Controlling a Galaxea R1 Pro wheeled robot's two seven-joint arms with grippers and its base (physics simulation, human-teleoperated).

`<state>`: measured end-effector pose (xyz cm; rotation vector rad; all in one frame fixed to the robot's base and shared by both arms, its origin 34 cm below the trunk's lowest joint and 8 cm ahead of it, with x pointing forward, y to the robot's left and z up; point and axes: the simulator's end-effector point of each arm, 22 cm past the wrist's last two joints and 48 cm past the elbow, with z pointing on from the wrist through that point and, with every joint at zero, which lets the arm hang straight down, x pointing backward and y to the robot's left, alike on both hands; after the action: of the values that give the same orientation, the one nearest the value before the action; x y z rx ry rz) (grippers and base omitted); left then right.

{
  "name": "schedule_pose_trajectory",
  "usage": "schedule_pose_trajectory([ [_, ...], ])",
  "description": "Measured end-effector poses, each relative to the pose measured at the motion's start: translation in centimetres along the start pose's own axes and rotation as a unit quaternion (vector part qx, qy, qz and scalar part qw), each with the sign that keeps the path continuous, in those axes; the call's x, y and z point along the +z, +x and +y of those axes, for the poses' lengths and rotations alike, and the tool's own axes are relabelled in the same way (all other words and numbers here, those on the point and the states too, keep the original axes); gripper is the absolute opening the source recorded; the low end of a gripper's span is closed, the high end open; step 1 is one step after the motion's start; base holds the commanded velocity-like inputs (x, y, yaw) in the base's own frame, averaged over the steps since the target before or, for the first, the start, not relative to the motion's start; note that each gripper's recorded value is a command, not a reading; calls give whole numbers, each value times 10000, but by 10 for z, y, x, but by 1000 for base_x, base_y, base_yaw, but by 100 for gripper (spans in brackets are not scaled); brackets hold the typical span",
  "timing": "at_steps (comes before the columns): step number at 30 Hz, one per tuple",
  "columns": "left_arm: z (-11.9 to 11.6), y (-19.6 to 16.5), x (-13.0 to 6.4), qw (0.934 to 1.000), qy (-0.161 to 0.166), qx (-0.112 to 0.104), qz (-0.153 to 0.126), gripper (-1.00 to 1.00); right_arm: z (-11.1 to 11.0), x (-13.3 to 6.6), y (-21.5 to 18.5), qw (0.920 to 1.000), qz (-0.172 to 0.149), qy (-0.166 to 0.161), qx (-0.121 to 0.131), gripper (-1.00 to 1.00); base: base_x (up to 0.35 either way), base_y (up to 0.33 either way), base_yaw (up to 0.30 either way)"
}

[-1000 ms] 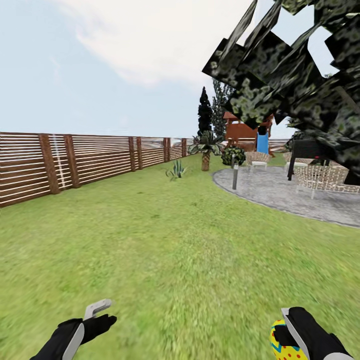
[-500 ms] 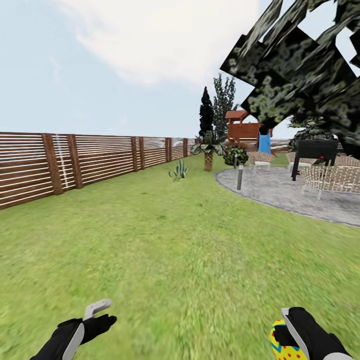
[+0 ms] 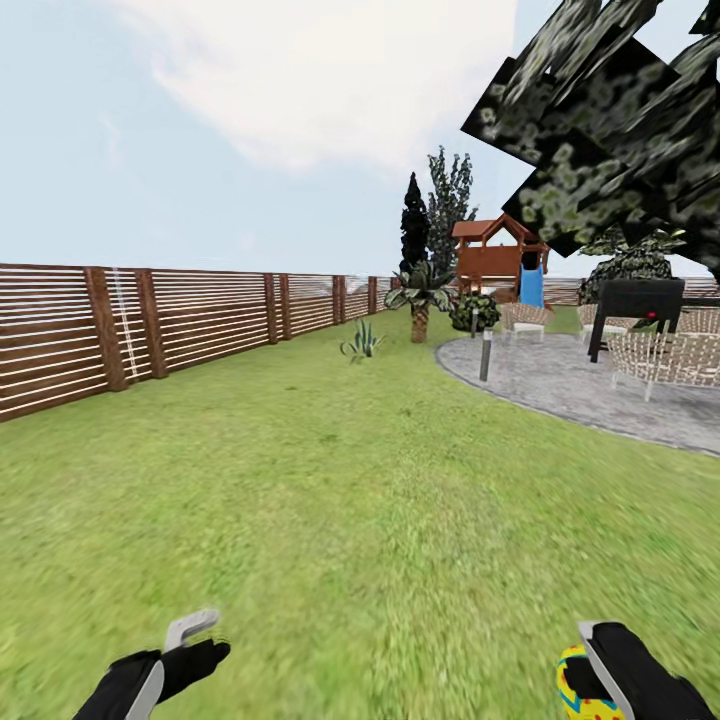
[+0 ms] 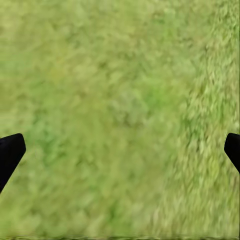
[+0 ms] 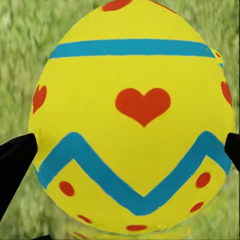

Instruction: Take the three Easter eggs out of the wicker basket on the lawn in the garden, then place them on the lawn next to a single tree (choose any tree) so that all three eggs are next to the same tree and none are left in the basket.

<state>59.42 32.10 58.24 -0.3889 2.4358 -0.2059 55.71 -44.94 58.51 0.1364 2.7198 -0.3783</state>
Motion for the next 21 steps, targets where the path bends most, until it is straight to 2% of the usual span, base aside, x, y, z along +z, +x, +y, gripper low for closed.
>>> schedule_pose_trajectory([
  [4, 7, 20, 2, 9999, -44, -22, 91, 100, 2, -1, -6, 9999, -146, -26, -31, -100, 0, 0, -144],
  [10, 6, 10, 1, 9999, -32, -10, -118, 100, 0, -3, -14, 9995, -310, -3, -18, -100, 0, 0, -244],
  [21, 4, 7, -1, 9999, -12, -2, -159, 100, -12, -7, -16, 9993, -351, 48, 70, -100, 0, 0, -248],
])
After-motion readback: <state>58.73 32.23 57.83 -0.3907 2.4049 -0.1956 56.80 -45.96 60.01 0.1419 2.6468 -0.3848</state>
